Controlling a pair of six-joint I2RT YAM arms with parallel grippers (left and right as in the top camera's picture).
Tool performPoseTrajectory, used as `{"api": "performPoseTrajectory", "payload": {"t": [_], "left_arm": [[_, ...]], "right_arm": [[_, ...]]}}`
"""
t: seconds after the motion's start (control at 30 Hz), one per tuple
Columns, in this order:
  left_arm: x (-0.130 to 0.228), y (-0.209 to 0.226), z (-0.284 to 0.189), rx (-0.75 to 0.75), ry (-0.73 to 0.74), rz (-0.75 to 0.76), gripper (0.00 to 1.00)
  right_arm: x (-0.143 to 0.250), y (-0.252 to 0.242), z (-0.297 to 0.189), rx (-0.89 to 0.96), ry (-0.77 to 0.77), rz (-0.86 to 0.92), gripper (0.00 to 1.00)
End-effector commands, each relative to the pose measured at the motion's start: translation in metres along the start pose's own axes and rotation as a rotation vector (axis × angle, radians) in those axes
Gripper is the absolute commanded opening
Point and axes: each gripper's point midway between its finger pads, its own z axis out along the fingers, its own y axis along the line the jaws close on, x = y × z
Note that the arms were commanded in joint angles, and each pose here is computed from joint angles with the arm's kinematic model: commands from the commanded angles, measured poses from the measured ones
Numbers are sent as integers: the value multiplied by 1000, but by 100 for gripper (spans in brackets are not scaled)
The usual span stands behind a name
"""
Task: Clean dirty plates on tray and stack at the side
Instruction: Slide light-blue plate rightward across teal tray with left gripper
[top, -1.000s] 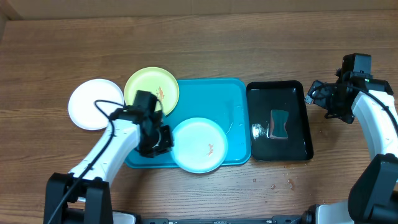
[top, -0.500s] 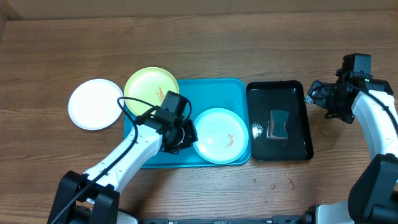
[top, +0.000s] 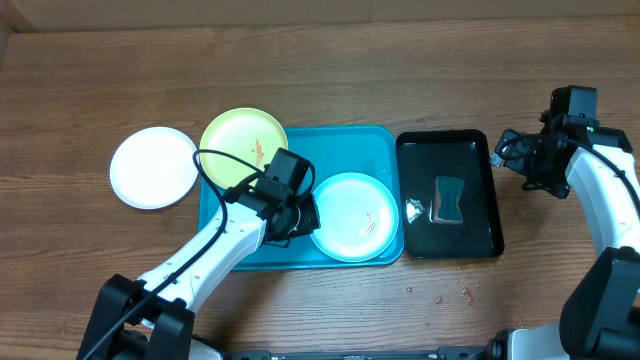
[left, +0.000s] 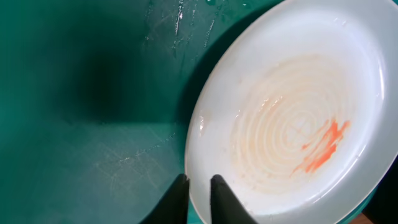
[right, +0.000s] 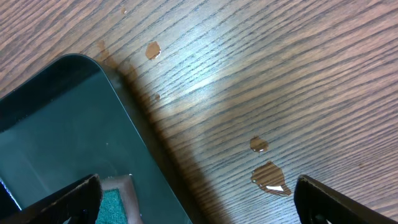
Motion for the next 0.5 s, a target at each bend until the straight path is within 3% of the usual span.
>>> {"api": "performPoseTrajectory", "payload": {"t": [0.0,0.13,0.47], "left_arm": [[1,5,2,-32,-4,111,25],[1,6,2,-37,-5,162,43],[7,19,1,-96,17,184,44]], "right_arm": [[-9,1,-5,-6,-25,7,100],[-9,1,-5,-6,-25,7,100],[-9,1,-5,-6,-25,7,100]]}}
